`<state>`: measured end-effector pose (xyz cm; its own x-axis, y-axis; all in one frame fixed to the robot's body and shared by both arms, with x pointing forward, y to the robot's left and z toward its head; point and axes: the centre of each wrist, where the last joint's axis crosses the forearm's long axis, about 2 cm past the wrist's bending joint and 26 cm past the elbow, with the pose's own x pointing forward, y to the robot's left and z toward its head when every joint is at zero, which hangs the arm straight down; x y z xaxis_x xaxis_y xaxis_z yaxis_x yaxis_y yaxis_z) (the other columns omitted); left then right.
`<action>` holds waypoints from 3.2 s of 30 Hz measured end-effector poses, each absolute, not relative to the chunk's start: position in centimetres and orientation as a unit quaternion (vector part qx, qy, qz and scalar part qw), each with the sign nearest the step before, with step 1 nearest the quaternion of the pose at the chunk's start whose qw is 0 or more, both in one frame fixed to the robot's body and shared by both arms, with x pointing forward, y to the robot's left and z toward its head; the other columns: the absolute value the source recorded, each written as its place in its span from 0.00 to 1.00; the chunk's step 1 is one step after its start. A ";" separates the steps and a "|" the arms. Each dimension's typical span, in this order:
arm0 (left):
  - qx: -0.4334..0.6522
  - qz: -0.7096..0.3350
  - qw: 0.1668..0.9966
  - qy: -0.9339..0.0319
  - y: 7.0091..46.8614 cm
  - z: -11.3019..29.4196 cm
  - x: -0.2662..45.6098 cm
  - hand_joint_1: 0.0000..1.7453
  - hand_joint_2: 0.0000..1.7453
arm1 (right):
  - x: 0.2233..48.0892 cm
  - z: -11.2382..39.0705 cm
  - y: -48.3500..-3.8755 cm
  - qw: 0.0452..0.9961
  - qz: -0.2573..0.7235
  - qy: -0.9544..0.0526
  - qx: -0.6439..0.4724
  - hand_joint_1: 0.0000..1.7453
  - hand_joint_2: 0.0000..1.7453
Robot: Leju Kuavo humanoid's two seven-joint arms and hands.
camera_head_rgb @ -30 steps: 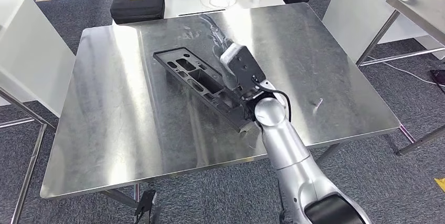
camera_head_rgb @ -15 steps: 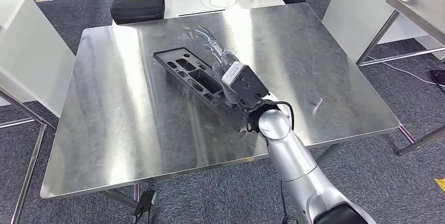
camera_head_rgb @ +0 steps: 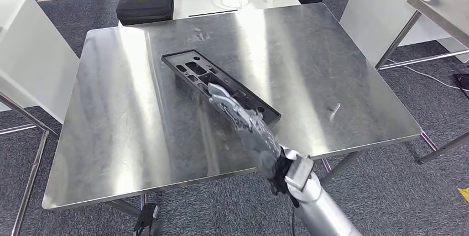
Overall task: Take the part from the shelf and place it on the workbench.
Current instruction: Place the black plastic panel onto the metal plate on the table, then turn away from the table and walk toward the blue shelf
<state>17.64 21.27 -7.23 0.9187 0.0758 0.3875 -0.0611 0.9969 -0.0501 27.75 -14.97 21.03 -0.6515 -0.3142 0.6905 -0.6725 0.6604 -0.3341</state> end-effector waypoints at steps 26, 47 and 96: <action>0.039 0.178 0.966 -0.182 26.7 -9.1 13.7 0.00 0.00 | 23.2 19.3 -13.8 0.283 0.248 -0.861 0.343 0.00 1.00; 0.046 0.198 0.959 -0.199 28.1 -9.3 13.3 0.00 0.00 | 25.1 19.4 -12.0 0.287 0.243 -0.849 0.370 0.00 0.00; 0.044 0.197 0.961 -0.187 27.1 -9.6 12.2 0.00 0.00 | 24.4 16.3 -12.0 0.340 0.258 -0.836 0.345 0.00 0.00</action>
<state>12.23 27.14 -9.57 0.8518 0.3631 0.3777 -0.3958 0.9183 0.0099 24.39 -11.95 16.31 -0.5315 -0.4006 0.7463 -0.7518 0.6290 -0.1977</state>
